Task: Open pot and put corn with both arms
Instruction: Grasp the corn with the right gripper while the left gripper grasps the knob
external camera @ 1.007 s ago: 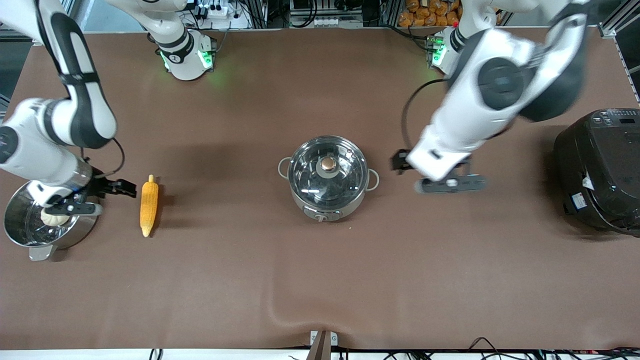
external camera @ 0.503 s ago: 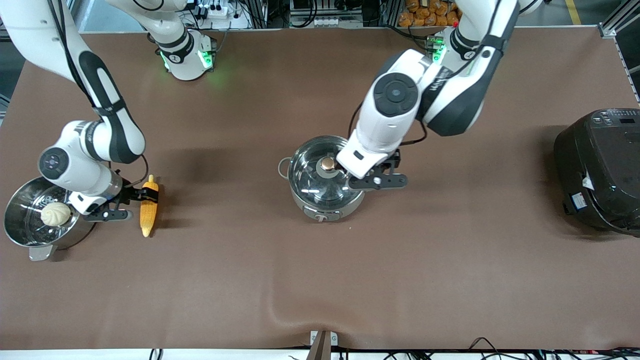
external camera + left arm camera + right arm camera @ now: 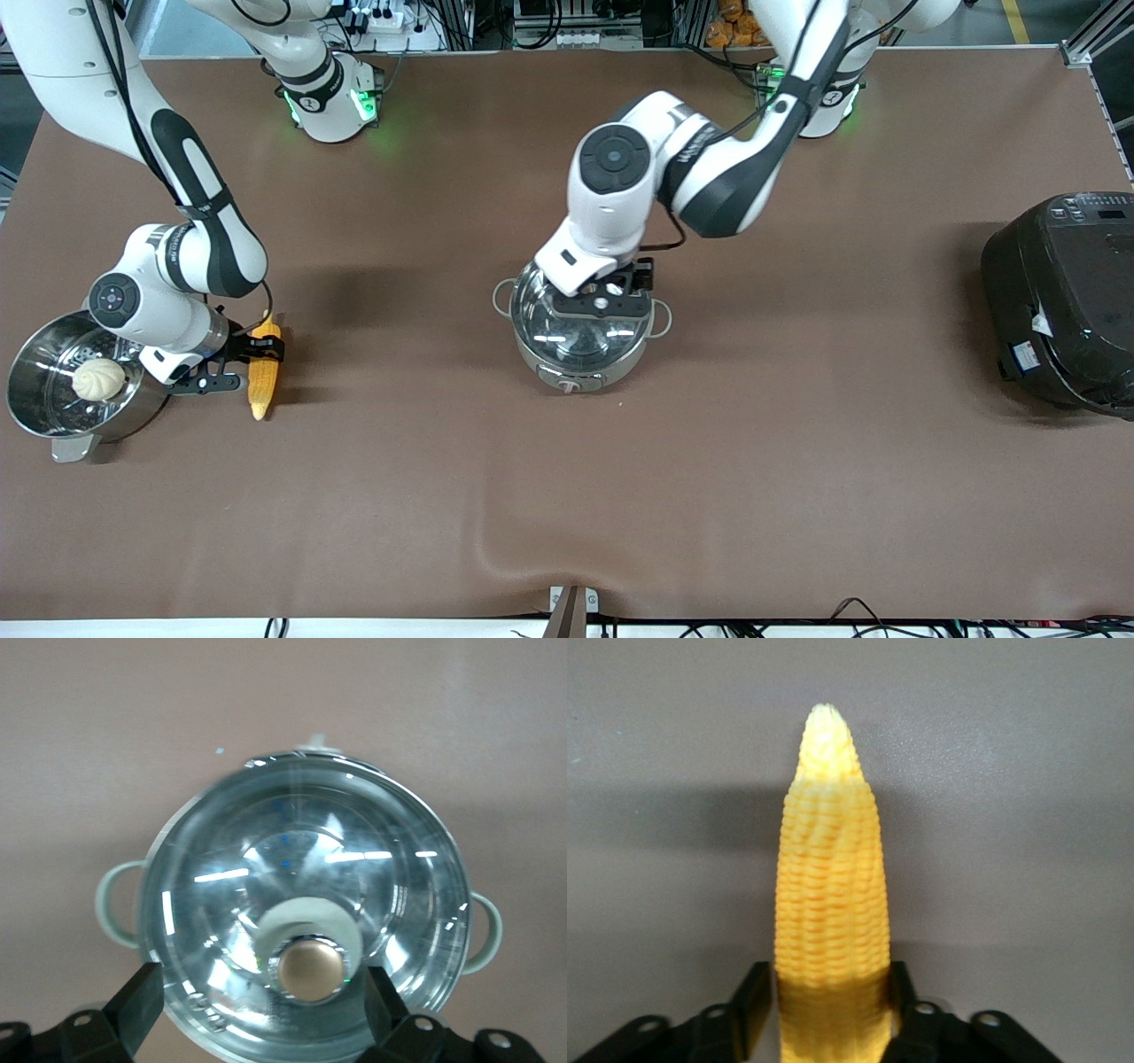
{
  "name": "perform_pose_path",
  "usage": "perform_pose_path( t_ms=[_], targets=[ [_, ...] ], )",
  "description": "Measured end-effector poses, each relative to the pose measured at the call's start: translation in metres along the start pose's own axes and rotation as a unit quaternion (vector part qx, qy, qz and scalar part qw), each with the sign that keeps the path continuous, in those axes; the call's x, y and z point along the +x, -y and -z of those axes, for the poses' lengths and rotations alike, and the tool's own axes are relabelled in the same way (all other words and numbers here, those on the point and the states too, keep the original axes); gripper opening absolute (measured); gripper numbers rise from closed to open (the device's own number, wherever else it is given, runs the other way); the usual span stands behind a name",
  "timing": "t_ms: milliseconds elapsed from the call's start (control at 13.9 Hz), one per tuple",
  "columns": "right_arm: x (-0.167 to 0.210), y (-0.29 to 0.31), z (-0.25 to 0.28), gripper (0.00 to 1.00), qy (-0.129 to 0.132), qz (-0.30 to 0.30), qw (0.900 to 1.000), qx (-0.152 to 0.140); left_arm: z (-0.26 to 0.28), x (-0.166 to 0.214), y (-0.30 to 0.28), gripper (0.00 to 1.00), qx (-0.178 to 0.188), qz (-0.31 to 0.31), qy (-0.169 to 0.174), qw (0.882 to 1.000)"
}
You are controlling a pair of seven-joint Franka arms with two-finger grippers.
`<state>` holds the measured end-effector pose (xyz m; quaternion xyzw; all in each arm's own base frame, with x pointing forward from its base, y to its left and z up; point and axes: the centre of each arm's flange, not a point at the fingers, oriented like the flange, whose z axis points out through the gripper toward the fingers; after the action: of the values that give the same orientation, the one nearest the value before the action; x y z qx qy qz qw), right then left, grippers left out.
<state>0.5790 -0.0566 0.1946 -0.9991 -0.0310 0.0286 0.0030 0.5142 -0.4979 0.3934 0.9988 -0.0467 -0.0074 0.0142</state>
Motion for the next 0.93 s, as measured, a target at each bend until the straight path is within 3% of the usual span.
perform_pose_path(
  t_ms=[72,216,431,719,935],
  targets=[
    [0.001,0.000,0.001,0.44,-0.001,0.000,1.000,0.000,-0.008,-0.004,-0.008,1.00,0.004,-0.009,-0.002,1.000],
    [0.007,0.004,0.009,0.41,-0.007,0.005,1.000,0.000,-0.023,-0.012,-0.021,1.00,0.018,-0.027,-0.009,0.999],
    [0.026,0.022,0.055,0.33,0.022,0.022,1.000,0.004,-0.037,-0.017,-0.032,1.00,0.028,-0.043,-0.020,0.998],
    [0.050,0.048,0.158,0.33,0.061,0.043,0.997,0.007,-0.040,-0.015,-0.032,1.00,0.044,-0.054,-0.034,0.997],
    [0.059,0.063,0.207,0.33,0.064,0.055,0.996,0.006,-0.043,-0.015,-0.032,1.00,0.047,-0.055,-0.033,0.997]
  ],
)
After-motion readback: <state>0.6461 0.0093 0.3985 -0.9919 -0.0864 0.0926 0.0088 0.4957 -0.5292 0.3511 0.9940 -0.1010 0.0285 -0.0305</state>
